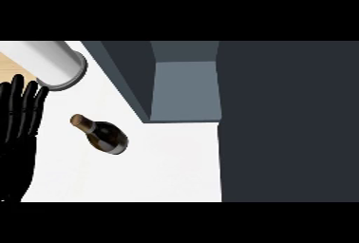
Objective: Pick up the wine, place it into the cabinet and close the cabinet
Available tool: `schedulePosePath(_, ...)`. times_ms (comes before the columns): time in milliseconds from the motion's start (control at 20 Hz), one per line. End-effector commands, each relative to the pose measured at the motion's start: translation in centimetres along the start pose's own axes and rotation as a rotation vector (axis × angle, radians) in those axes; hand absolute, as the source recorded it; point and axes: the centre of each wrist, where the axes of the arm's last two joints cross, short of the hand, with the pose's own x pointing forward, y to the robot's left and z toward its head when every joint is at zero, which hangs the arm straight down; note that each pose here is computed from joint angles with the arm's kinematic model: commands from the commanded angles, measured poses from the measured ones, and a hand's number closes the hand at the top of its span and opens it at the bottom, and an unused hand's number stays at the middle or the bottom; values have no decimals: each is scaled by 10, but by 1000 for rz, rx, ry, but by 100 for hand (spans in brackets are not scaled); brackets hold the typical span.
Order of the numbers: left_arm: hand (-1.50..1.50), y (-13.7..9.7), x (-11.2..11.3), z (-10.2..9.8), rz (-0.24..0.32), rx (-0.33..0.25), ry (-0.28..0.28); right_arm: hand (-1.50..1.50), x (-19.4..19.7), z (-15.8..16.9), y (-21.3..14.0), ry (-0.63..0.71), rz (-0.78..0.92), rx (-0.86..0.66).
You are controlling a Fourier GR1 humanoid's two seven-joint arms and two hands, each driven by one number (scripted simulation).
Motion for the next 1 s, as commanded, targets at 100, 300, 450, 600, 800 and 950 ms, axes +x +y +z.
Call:
schedulePosePath(100, -150, -48, -3, 0, 7, -59, 2, -150, 3, 15, 4, 32, -33, 38)
schedulePosePath(300, -150, -65, -25, 15, 296, -84, 173, -150, 5, 32, 5, 133, -125, 266)
schedulePosePath(450, -150, -73, -19, 8, 333, -74, 186, -150, 27, 38, 7, 141, -152, 299)
schedulePosePath(600, -150, -97, 17, 13, 358, -79, 177, -150, 32, 48, -9, 141, -151, 305)
schedulePosePath(800, -150, -120, 22, 6, 347, -93, 171, -150, 59, 33, -12, 145, -130, 322)
schedulePosePath(950, -150, -121, 32, 20, 351, -85, 153, -150, 87, 37, 3, 153, -154, 314)
